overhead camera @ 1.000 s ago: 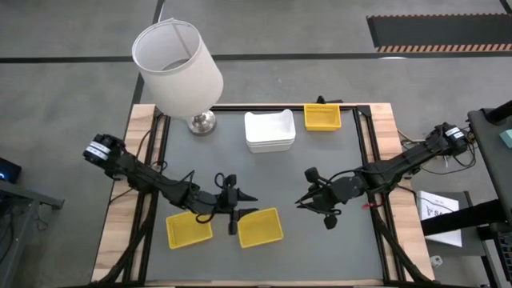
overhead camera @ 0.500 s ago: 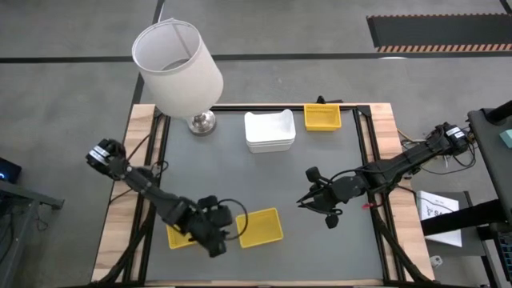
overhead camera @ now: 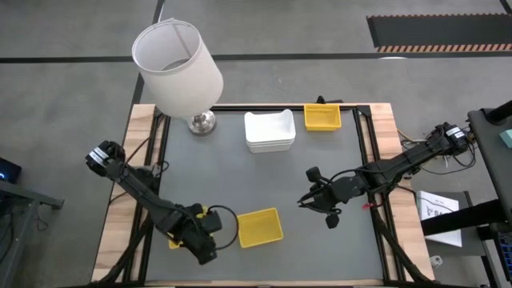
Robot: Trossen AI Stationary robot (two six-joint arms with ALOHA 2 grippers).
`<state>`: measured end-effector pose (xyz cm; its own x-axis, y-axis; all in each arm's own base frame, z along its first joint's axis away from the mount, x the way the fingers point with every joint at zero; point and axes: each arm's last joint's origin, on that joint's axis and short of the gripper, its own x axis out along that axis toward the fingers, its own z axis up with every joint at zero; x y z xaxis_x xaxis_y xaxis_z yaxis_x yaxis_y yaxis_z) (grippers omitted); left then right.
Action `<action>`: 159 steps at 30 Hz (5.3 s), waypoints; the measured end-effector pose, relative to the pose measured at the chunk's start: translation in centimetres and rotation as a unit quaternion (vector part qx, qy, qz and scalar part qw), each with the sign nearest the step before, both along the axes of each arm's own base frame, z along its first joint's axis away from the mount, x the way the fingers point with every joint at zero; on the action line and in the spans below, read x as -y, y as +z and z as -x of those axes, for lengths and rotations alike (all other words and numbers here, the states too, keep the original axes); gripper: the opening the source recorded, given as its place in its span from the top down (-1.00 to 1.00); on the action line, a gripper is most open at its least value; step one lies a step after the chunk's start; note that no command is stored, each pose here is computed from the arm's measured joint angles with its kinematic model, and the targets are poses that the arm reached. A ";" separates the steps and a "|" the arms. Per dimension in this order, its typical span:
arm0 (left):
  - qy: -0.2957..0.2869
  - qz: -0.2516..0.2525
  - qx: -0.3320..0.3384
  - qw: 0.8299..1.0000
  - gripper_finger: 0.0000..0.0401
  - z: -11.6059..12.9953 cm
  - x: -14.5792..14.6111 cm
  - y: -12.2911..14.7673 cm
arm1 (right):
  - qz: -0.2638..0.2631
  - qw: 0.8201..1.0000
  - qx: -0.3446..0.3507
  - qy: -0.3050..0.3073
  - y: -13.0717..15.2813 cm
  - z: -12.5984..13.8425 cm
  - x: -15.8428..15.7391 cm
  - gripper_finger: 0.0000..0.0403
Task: Stack baskets by color
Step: Stack the yellow basket on the stacked yellow baskets
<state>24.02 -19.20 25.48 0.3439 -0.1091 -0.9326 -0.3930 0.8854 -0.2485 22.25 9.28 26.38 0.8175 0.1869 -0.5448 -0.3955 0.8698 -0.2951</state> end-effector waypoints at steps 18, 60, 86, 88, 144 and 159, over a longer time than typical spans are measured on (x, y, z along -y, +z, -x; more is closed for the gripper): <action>-0.088 -0.093 0.173 0.977 0.36 -3.3 -0.9 1.2 | 0.042 0.962 0.016 -0.268 0.2 1.8 2.4 0.75; -0.123 -0.264 0.158 0.944 0.36 -1.4 -3.9 2.5 | -0.122 0.919 -0.150 -0.344 -7.4 4.5 31.0 0.35; -0.121 -0.280 0.149 0.941 0.36 -1.1 -4.2 2.5 | -0.068 0.928 -0.162 -0.330 -8.7 4.0 31.8 0.95; -0.121 -0.280 0.149 0.941 0.36 -1.1 -4.2 2.5 | -0.069 0.927 -0.161 -0.331 -8.6 4.1 31.7 0.95; -0.128 -0.352 0.165 0.912 0.36 -1.3 -4.4 2.8 | 0.105 0.966 -0.075 -0.224 2.6 -2.3 2.2 0.96; -0.108 -0.610 0.154 0.770 0.36 0.3 -5.1 4.1 | 0.205 0.961 -0.073 -0.172 2.2 -10.6 -11.7 0.96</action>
